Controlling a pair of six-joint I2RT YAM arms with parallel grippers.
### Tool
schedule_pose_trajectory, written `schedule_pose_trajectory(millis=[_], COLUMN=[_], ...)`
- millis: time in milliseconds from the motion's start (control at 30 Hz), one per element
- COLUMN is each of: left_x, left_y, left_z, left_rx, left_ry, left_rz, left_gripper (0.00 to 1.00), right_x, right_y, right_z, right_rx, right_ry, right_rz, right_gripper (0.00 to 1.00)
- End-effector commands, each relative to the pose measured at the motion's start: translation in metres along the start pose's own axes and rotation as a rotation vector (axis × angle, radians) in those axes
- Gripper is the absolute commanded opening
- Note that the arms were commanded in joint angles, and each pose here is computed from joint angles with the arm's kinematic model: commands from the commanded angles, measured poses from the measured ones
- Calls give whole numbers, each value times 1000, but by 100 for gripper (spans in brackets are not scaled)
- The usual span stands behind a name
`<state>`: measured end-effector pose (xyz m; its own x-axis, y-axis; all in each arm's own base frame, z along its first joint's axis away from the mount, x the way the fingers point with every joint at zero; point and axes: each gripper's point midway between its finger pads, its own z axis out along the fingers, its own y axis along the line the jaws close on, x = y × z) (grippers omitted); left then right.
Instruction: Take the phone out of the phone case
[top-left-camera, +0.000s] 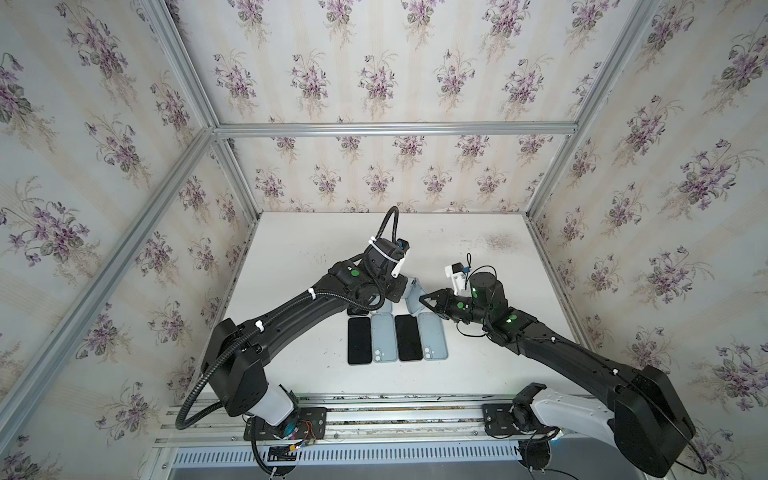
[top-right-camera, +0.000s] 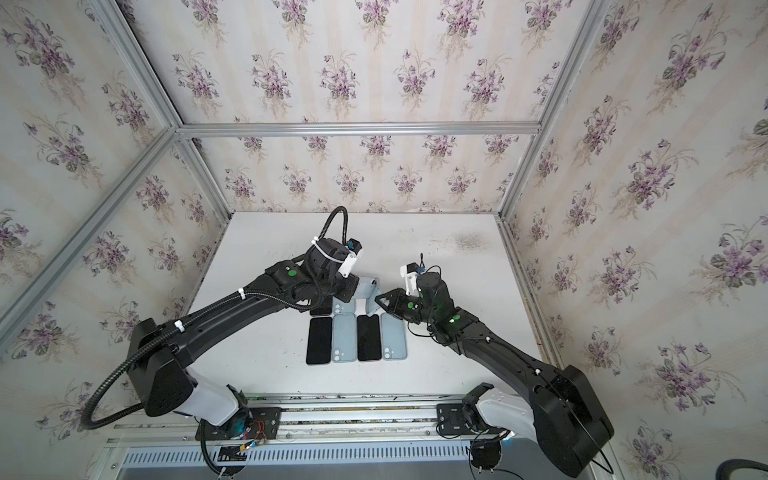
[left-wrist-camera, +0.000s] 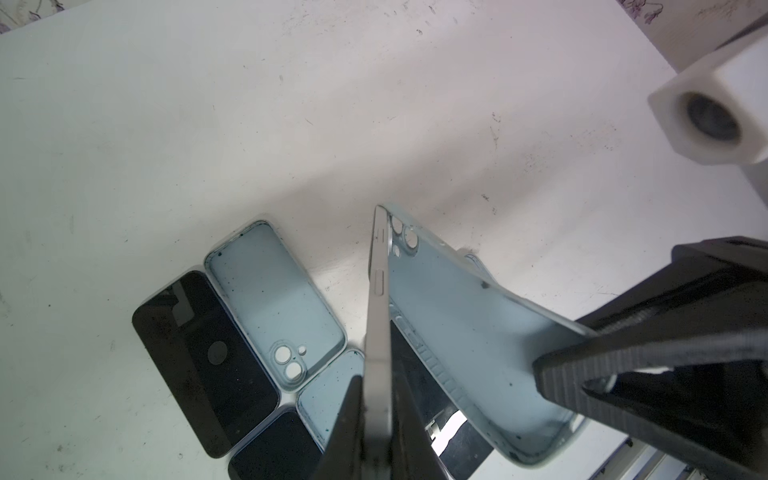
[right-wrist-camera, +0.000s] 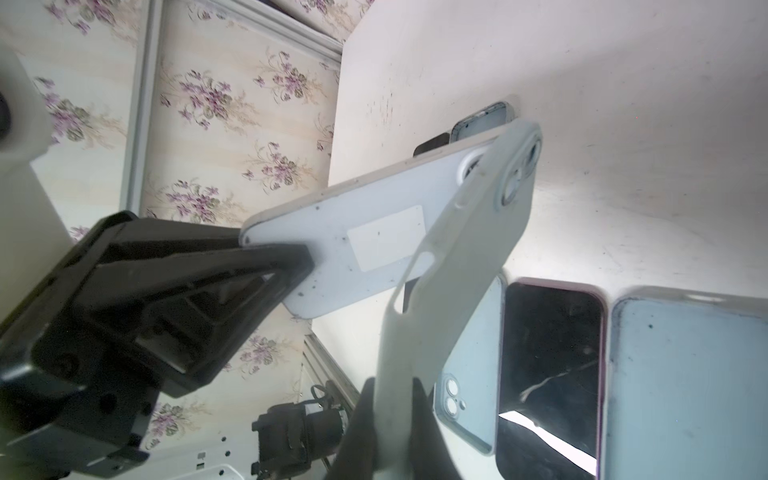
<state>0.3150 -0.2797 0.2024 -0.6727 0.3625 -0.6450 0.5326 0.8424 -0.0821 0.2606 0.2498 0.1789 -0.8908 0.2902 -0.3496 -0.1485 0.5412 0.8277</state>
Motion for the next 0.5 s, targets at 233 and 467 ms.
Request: schedule_pose_trajectory(millis=[233, 467], left_x=[0, 0], left_y=[56, 72], left_z=[-23, -36], left_rx=[-231, -285], left_ry=[-28, -40], left_rz=[-48, -46], left_gripper=[2, 2], right_x=[32, 39], right_y=[-8, -25], right_z=[-21, -19], right_rx=[164, 247], right_ry=[293, 436], right_rz=[-297, -386], right_gripper=[0, 0])
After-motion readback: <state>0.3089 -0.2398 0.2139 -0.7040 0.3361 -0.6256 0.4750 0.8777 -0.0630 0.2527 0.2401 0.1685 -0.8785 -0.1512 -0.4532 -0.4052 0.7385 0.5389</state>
